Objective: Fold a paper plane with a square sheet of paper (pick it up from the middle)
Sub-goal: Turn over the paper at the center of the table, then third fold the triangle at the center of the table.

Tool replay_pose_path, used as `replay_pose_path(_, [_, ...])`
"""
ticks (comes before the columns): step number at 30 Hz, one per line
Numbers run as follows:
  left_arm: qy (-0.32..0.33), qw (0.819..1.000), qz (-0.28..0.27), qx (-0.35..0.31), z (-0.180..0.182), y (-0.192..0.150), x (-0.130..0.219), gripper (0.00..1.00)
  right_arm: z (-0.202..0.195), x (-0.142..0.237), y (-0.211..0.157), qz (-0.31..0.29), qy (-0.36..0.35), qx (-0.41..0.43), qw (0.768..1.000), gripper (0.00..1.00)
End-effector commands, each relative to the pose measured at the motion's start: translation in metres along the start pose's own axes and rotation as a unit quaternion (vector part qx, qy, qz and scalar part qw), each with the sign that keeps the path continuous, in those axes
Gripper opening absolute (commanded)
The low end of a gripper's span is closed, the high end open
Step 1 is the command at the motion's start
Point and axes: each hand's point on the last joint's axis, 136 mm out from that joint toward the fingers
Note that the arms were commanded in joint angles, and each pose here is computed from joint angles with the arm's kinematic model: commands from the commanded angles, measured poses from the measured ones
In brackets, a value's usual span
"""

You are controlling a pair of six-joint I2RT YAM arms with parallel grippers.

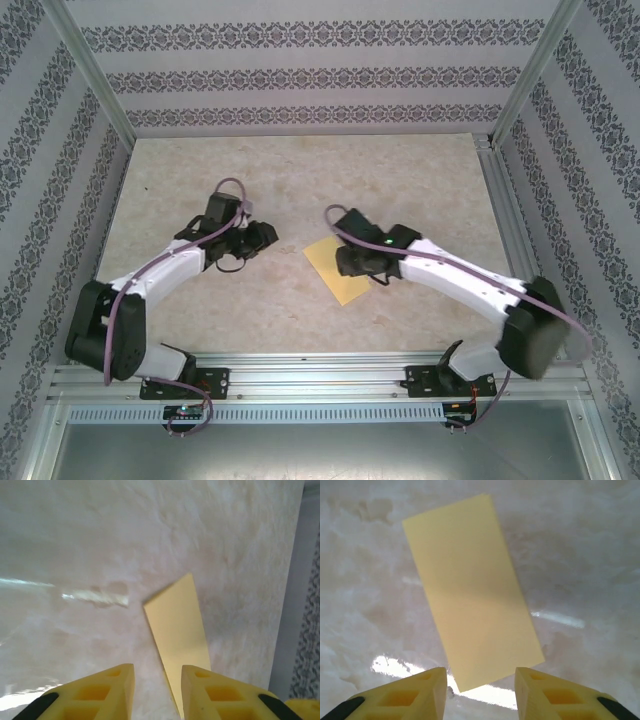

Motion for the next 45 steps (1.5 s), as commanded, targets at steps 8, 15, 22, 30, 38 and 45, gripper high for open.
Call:
replay_pose_path(8, [-0.068, 0.984, 0.125, -0.11, -0.086, -0.063, -0.099, 0.22, -0.049, -0.041, -0.017, 0.06, 0.16, -0.222, 0.96, 0.4])
replay_pose_path(15, [-0.034, 0.981, 0.158, -0.107, -0.065, -0.076, -0.13, 0.18, -0.056, -0.069, -0.03, 0.097, 0.131, -0.215, 0.963, 0.4])
replay_pose_path(22, [0.01, 0.978, 0.176, -0.109, -0.039, -0.088, -0.133, 0.16, -0.051, -0.082, -0.024, 0.112, 0.127, -0.193, 0.966, 0.41])
replay_pose_path(30, [0.016, 0.976, 0.184, -0.112, -0.033, -0.094, -0.135, 0.15, -0.045, -0.094, -0.021, 0.132, 0.123, -0.177, 0.967, 0.42])
replay_pose_path(38, [0.017, 0.976, 0.183, -0.115, -0.035, -0.091, -0.135, 0.15, -0.046, -0.092, -0.037, 0.148, 0.13, -0.178, 0.964, 0.42])
replay_pose_path(45, [0.014, 0.976, 0.182, -0.114, -0.037, -0.09, -0.136, 0.15, -0.042, -0.082, -0.047, 0.159, 0.154, -0.178, 0.959, 0.42])
Point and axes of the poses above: each hand's point on the last joint's axis, 136 mm out from that joint toward the fingers, its own x axis back along the fingers, its own z axis along the line the jaws close on, y = z × x, and after that the axes turned 15 degrees about -x, right-handed
